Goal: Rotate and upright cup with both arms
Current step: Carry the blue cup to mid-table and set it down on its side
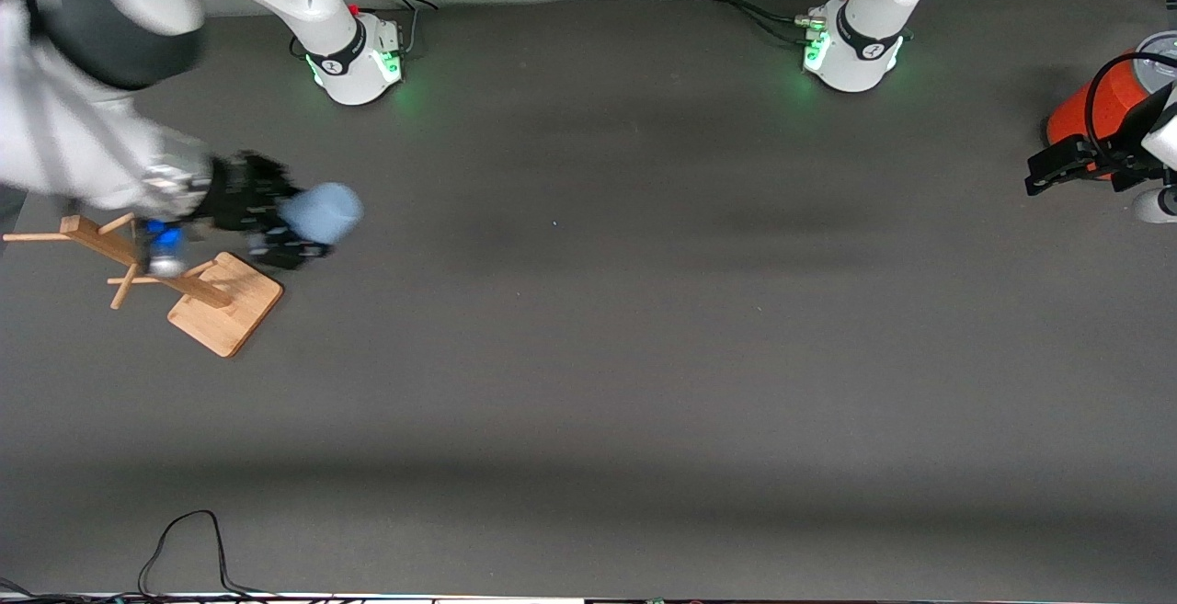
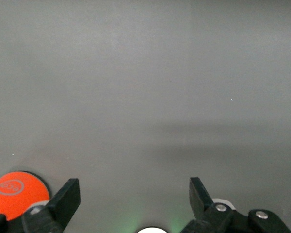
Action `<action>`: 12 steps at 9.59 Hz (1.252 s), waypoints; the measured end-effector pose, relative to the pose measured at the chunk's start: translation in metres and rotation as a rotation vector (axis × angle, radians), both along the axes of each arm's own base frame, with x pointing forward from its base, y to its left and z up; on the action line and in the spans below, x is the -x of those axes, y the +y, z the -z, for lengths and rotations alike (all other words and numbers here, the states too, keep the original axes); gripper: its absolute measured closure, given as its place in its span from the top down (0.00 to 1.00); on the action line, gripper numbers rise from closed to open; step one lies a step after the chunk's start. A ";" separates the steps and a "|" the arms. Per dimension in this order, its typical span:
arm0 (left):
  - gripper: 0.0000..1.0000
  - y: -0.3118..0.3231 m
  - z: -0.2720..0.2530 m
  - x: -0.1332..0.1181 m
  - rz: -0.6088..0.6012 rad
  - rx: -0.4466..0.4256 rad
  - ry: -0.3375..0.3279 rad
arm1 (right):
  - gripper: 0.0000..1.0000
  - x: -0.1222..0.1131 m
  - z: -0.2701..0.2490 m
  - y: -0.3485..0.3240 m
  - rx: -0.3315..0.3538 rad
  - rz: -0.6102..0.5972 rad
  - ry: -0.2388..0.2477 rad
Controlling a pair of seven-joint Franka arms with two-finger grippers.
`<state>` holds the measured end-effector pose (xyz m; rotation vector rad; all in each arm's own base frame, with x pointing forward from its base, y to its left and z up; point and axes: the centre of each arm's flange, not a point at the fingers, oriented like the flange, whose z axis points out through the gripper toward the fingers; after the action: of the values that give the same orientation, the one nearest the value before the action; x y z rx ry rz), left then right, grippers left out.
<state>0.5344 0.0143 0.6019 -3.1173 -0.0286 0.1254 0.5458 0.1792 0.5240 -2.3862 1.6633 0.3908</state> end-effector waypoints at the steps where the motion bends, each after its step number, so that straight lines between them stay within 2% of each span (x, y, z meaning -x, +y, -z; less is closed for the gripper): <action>1: 1.00 0.000 0.000 0.000 0.000 0.000 0.000 | 0.81 0.006 0.008 0.045 0.023 0.028 -0.024; 3: 1.00 0.000 0.000 0.000 0.000 0.000 0.001 | 0.81 0.019 0.055 0.130 0.117 0.055 -0.081; 5: 1.00 0.000 0.001 0.000 0.000 0.000 0.002 | 0.81 0.032 0.136 0.201 0.231 0.050 -0.141; 6: 1.00 0.000 0.001 -0.001 0.000 0.000 0.002 | 0.81 0.040 0.177 0.230 0.264 0.057 -0.157; 8: 1.00 0.000 0.002 -0.001 0.000 0.000 0.003 | 0.81 0.052 0.234 0.275 0.297 0.103 -0.169; 11: 1.00 0.000 0.005 -0.002 0.001 0.000 0.009 | 0.81 0.074 0.310 0.307 0.355 0.185 -0.172; 12: 1.00 0.000 0.007 -0.003 0.001 -0.001 0.013 | 0.82 0.079 0.326 0.315 0.355 0.219 -0.170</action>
<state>0.5376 0.0138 0.5952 -3.1156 -0.0270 0.1452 0.4668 0.4945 0.1984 -2.3466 2.0223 -0.1537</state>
